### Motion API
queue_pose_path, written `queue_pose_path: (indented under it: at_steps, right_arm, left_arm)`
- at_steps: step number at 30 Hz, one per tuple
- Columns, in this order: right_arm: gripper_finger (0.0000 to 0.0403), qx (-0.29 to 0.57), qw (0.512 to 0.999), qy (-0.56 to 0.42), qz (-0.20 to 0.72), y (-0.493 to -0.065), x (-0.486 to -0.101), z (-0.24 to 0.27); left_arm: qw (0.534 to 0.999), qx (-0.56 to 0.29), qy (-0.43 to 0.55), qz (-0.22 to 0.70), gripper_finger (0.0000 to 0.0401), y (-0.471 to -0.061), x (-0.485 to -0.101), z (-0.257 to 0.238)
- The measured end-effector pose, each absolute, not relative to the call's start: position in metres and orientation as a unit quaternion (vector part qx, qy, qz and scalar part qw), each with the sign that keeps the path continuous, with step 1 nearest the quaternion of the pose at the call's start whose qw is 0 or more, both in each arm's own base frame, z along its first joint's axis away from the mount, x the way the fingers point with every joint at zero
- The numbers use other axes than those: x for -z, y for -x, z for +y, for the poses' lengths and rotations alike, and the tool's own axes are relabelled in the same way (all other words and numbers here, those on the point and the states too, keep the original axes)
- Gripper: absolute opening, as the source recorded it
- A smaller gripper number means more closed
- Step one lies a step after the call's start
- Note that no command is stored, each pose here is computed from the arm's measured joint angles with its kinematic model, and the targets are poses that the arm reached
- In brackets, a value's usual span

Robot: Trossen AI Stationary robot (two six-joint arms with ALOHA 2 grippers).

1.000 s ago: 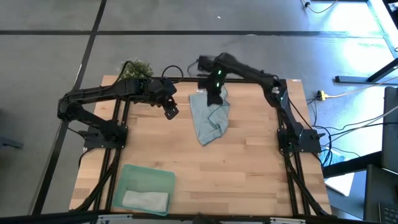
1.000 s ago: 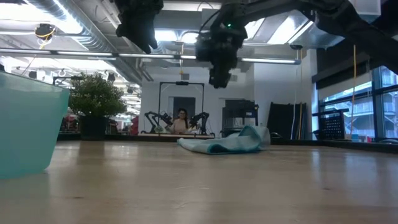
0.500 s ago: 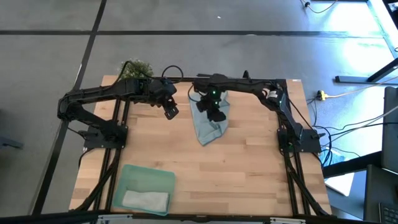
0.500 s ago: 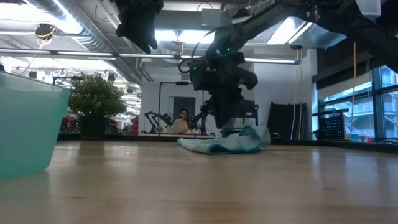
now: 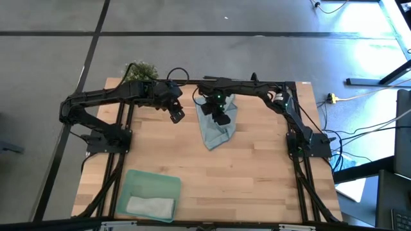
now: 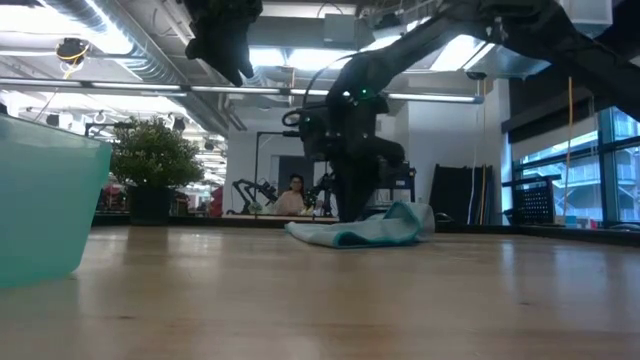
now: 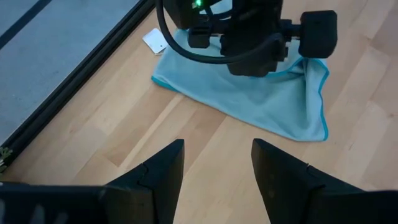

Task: Roll microfiber towels into tight, uniform cylinder then place into a basket
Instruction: Roll the blue microfiber cloth

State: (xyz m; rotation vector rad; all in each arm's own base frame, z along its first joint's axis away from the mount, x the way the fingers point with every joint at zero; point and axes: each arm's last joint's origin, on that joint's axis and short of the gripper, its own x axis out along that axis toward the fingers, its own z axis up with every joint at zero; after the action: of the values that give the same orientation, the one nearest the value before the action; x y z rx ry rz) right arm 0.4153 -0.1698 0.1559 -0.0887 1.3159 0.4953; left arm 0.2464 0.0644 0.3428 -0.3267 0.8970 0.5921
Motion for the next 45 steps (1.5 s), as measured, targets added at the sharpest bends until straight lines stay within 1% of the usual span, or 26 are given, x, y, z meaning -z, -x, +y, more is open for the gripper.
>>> queue_pose_path:
  at_steps: [11, 34, 37, 39, 44, 45]
  right_arm:
    - [0.0104, -0.205, 0.738, 0.063, 0.640, -0.412, -0.153, -0.171]
    - [0.0102, -0.210, 0.743, 0.068, 0.632, -0.415, -0.153, -0.167]
    - [0.0091, -0.217, 0.740, 0.073, 0.632, -0.418, -0.153, -0.160]
    - [0.0076, -0.221, 0.739, 0.075, 0.632, -0.419, -0.153, -0.156]
    - [0.0013, -0.232, 0.733, 0.081, 0.634, -0.418, -0.151, -0.153]
    - [0.0008, -0.233, 0.731, 0.080, 0.637, -0.417, -0.149, -0.153]
  left_arm:
    - [0.846, -0.281, 0.155, 0.425, 0.0183, -0.246, -0.343, 0.064]
    - [0.847, -0.280, 0.153, 0.426, 0.0183, -0.246, -0.343, 0.064]
    - [0.847, -0.280, 0.153, 0.426, 0.0183, -0.246, -0.343, 0.064]
    - [0.847, -0.279, 0.151, 0.427, 0.0183, -0.246, -0.343, 0.064]
    - [0.849, -0.274, 0.142, 0.429, 0.0183, -0.246, -0.343, 0.064]
    - [0.849, -0.275, 0.142, 0.429, 0.0183, -0.246, -0.343, 0.065]
